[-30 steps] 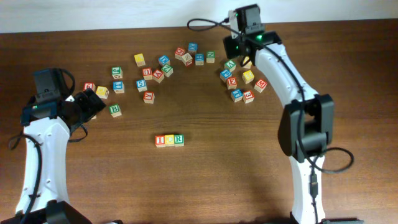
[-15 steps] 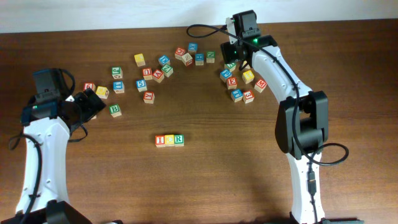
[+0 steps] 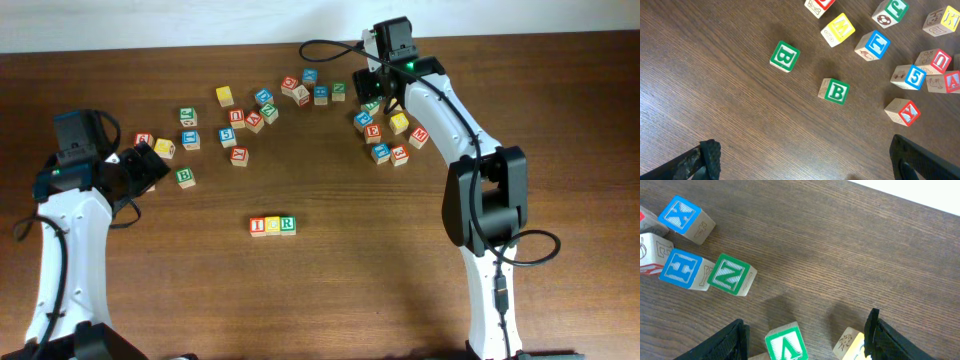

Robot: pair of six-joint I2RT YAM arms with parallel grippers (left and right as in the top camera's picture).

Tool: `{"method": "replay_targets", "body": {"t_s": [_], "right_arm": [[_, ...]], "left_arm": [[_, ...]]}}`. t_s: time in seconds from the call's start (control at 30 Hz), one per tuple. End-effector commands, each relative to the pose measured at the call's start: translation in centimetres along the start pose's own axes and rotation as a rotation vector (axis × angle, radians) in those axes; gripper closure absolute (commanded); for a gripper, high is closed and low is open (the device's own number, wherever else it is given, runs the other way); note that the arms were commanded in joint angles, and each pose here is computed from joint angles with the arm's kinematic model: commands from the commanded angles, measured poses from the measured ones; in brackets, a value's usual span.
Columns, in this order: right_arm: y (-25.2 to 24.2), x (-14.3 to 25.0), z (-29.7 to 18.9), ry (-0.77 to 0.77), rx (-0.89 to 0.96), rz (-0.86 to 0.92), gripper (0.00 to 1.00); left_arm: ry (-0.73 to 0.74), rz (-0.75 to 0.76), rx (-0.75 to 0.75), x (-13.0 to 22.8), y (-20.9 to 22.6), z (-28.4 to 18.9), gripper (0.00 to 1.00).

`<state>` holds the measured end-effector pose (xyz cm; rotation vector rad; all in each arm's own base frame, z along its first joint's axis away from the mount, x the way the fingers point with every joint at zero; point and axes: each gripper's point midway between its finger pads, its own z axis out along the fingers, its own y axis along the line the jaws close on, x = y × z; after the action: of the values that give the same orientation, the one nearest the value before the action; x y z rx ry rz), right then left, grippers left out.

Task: Spell out ICRA
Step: 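Swing the right gripper up to the far right block cluster, then move the right gripper left over the red A block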

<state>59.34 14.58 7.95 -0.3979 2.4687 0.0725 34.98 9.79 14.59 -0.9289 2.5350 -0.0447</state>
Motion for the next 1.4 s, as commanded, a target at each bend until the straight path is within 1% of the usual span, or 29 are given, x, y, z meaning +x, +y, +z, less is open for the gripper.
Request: {"method": "replay_targets", "body": {"t_s": [0.0, 0.2, 0.27, 0.37, 0.4, 0.57, 0.67, 0.9, 1.2, 1.37], "right_arm": [[0.9, 0.9, 0.5, 0.03, -0.022, -0.003, 0.34], [1.4, 1.4, 0.4, 0.05, -0.052, -0.002, 0.33], [2.0, 1.2, 0.4, 0.043, -0.086, -0.001, 0.31], [2.1, 0.4, 0.4, 0.009, -0.089, -0.004, 0.31], [2.1, -0.3, 0.1, -0.013, -0.088, -0.005, 0.3], [2.5, -5.4, -3.3, -0.137, -0.088, -0.018, 0.23], [3.6, -7.2, -4.6, -0.18, -0.097, -0.032, 0.2], [8.5, -7.5, -4.8, -0.197, -0.148, -0.089, 0.19], [18.2, -7.6, -6.1, -0.245, -0.25, -0.199, 0.19], [22.8, -6.8, -6.7, -0.25, -0.3, -0.252, 0.2]], "left_arm": [[0.002, -0.008, 0.004, -0.1, 0.1, 0.0, 0.01], [0.002, -0.008, 0.004, -0.1, 0.1, 0.0, 0.0], [0.002, -0.008, 0.004, -0.1, 0.1, 0.0, 0.01], [0.002, -0.008, 0.004, -0.1, 0.1, 0.0, 0.01], [0.002, -0.008, 0.004, -0.1, 0.1, 0.0, 0.01], [0.002, -0.008, 0.004, -0.1, 0.1, 0.0, 0.01], [0.002, -0.008, 0.004, -0.1, 0.1, 0.0, 0.01], [0.002, -0.008, 0.004, -0.1, 0.1, 0.0, 0.01], [0.002, -0.008, 0.004, -0.1, 0.1, 0.0, 0.01], [0.002, -0.008, 0.004, -0.1, 0.1, 0.0, 0.01]]}}
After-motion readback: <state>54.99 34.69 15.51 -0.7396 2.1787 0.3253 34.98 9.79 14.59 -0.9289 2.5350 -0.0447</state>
